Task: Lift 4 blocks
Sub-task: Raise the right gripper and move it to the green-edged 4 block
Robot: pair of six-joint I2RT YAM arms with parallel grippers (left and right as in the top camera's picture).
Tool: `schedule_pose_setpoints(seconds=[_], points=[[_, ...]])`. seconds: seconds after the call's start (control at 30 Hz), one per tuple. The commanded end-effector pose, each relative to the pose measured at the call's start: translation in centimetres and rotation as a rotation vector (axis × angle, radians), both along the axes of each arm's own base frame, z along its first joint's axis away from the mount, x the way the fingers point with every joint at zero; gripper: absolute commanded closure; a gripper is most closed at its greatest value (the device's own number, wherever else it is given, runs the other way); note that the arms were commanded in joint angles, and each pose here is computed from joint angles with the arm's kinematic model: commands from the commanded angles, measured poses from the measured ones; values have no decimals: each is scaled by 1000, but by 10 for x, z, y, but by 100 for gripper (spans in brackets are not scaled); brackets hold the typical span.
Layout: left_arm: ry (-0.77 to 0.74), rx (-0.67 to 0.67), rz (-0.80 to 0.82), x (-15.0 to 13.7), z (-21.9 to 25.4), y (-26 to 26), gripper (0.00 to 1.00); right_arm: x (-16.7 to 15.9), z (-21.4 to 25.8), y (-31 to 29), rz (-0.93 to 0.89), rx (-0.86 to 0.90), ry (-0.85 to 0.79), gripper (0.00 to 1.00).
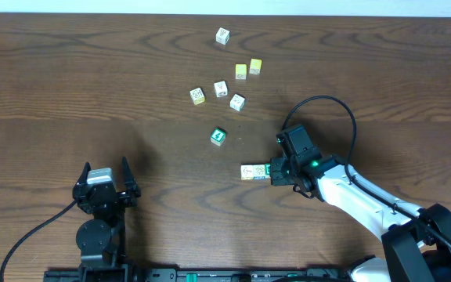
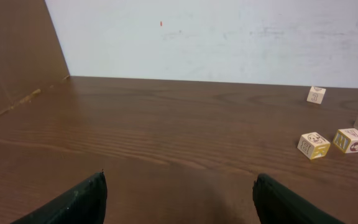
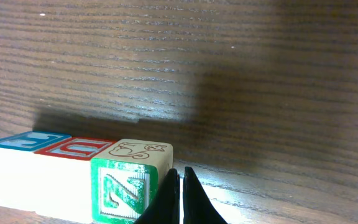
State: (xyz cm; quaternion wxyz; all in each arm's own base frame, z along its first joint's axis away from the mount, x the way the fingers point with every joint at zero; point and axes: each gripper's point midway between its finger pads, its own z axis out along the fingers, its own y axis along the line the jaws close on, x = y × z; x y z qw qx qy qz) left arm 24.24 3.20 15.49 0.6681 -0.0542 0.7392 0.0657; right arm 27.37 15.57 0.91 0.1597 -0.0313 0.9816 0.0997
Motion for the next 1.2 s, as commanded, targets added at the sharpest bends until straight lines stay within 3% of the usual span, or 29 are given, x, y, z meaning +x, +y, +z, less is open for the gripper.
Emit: schedule_pose_setpoints(seconds=[0.0,0.57,0.83,1.03,1.17], points=[[53,-5,18,-1,-18,3,25,-2,3,14,25,23,2,98],[53,-5,18,-1,-18,3,24,-3,1,8,28,-73,-36,95],[53,-5,18,-1,-18,3,24,10,4,-17,-16,-163,-72,84],[53,-5,18,-1,-18,3,24,38,34,-16,98,-198,-138,56],[53,-5,18,-1,-18,3,24,65,65,-6,109,-154,-211,48]])
